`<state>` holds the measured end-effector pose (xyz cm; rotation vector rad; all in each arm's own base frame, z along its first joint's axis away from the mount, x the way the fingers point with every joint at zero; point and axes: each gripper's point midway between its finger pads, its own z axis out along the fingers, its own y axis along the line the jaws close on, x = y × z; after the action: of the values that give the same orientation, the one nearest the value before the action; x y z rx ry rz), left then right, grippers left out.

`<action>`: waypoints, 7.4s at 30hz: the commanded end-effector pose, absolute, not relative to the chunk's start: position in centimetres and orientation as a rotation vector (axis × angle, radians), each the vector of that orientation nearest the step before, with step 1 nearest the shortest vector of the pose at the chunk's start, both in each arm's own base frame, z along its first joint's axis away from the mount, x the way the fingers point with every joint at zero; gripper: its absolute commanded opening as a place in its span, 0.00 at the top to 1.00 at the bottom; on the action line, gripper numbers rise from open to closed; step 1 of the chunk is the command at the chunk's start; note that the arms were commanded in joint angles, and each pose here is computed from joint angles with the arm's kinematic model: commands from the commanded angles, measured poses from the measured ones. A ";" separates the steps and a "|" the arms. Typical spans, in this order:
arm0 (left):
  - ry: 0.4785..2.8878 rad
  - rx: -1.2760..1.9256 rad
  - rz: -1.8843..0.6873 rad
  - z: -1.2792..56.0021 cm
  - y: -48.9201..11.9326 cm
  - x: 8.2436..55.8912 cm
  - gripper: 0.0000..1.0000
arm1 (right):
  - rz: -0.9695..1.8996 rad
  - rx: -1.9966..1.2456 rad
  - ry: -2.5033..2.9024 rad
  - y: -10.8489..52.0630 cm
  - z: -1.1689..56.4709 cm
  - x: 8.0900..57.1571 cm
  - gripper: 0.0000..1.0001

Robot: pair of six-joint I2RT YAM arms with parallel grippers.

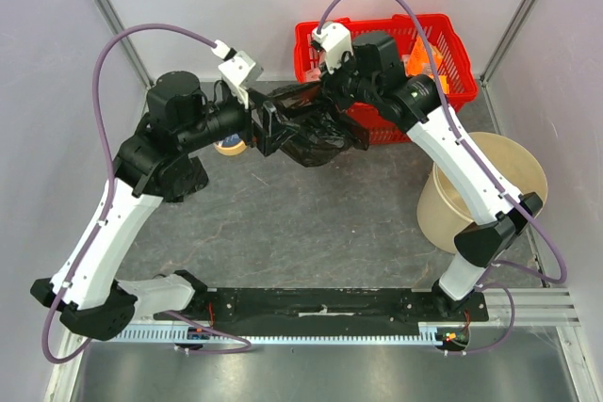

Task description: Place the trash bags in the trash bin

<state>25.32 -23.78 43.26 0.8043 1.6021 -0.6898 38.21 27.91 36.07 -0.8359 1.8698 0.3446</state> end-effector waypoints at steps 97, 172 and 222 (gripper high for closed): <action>1.555 0.983 0.146 43.5 -16.0 35.3 0.98 | 0.292 -1.164 1.943 15.2 35.0 25.0 0.11; 1.445 0.884 0.315 53.0 -11.2 35.8 0.98 | 0.575 -1.650 1.890 26.7 24.8 17.8 1.00; 1.247 0.925 -0.748 52.4 -24.0 27.2 0.98 | -0.098 -1.170 1.811 11.5 35.4 24.2 0.16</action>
<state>28.29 -24.01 51.33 0.9451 1.3177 -0.7271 25.08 11.00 35.93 -1.1236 1.8199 -0.1508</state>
